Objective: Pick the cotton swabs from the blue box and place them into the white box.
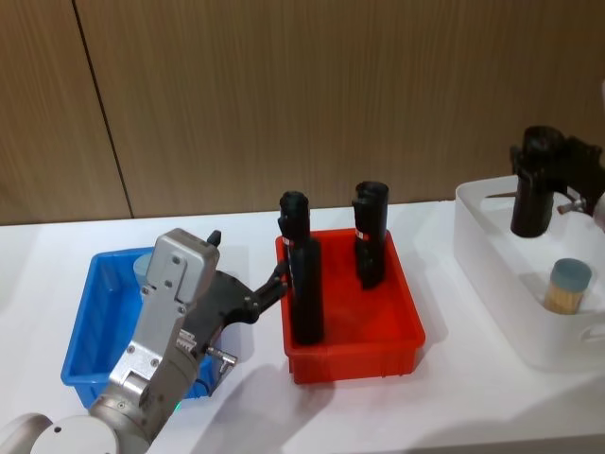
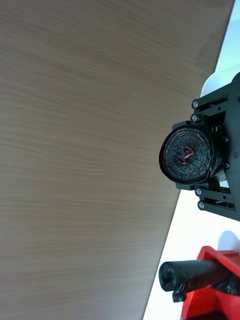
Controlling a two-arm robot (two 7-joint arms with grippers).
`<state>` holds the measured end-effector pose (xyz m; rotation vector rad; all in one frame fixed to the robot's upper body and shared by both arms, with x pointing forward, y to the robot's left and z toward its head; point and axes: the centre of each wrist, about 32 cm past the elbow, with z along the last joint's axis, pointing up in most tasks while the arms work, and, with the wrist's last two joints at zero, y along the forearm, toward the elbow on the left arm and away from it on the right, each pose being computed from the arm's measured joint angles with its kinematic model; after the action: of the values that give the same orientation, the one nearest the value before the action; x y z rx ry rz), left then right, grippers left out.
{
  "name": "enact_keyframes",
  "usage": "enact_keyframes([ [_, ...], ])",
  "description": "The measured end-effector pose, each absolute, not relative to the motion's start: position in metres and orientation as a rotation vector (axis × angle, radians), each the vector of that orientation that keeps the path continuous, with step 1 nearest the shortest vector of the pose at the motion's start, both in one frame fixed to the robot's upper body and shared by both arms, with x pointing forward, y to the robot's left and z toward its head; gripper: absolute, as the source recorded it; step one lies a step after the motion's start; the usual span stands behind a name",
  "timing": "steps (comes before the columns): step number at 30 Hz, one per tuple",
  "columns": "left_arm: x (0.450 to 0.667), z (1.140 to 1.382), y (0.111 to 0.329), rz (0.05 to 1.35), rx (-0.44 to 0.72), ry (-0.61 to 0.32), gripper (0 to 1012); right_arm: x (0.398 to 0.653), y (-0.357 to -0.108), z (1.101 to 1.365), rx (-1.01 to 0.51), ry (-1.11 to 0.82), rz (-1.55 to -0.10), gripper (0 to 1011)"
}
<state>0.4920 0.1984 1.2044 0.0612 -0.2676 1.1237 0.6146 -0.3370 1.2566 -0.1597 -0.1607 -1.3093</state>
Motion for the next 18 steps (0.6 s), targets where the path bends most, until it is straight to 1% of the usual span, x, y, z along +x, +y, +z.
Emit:
enact_keyframes([
  [18, 0.492, 1.204, 0.198, 1.124, 0.061, -0.268, 1004, 0.631, -0.352, 1.228, -0.227, -0.076, -1.323, 539],
])
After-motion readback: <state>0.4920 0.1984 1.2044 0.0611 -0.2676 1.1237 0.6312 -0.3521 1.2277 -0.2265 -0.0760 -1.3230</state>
